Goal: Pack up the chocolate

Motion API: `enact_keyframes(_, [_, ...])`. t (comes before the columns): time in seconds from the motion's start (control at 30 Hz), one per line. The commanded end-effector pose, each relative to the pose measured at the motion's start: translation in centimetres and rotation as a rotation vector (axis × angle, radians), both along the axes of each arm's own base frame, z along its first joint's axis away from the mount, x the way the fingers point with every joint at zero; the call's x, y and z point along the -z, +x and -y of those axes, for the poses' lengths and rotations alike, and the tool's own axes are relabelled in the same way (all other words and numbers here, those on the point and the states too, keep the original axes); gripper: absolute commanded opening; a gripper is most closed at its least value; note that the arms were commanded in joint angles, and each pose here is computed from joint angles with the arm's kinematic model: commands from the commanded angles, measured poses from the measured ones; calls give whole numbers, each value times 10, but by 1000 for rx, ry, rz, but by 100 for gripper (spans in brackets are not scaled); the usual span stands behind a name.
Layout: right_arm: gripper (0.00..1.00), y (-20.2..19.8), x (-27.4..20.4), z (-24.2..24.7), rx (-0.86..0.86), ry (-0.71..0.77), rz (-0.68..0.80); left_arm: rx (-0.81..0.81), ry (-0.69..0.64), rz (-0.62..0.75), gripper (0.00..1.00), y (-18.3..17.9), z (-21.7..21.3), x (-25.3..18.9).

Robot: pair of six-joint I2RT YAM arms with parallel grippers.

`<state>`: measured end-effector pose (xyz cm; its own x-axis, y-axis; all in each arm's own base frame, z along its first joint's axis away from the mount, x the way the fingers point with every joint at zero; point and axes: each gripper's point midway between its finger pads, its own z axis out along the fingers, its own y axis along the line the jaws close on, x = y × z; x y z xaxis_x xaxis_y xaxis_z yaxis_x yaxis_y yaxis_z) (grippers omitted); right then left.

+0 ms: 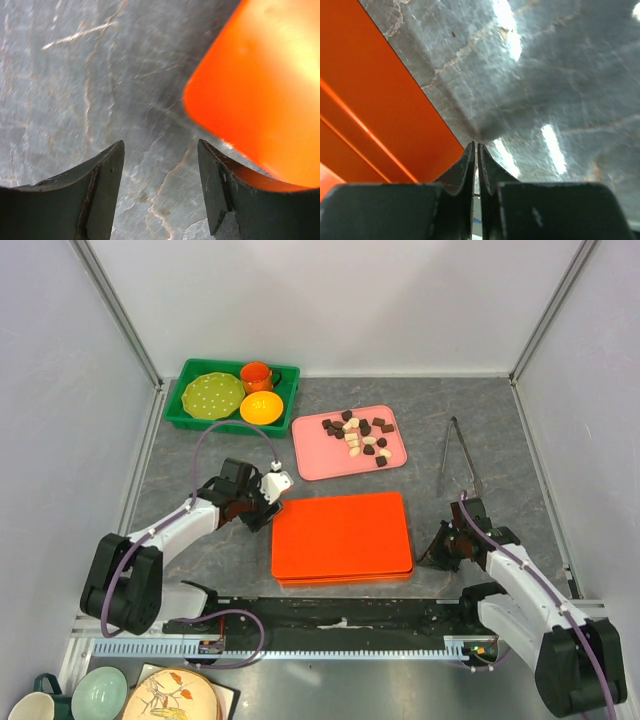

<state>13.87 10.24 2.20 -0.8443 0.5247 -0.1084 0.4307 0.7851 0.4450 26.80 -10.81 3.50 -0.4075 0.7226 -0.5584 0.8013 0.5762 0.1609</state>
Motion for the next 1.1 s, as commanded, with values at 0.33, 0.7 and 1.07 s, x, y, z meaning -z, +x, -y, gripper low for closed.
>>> enact_keyframes(0.33, [3, 14, 8, -37, -1, 116, 19, 49, -41, 0, 66, -14, 23, -2])
enact_keyframes(0.7, [3, 17, 12, -40, -5, 94, 32, 6, 44, 49, 66, -10, 3, -4])
enact_keyframes(1.07, [7, 88, -76, 10, 38, -244, 348, -46, 72, 149, 66, 5, -12, -50])
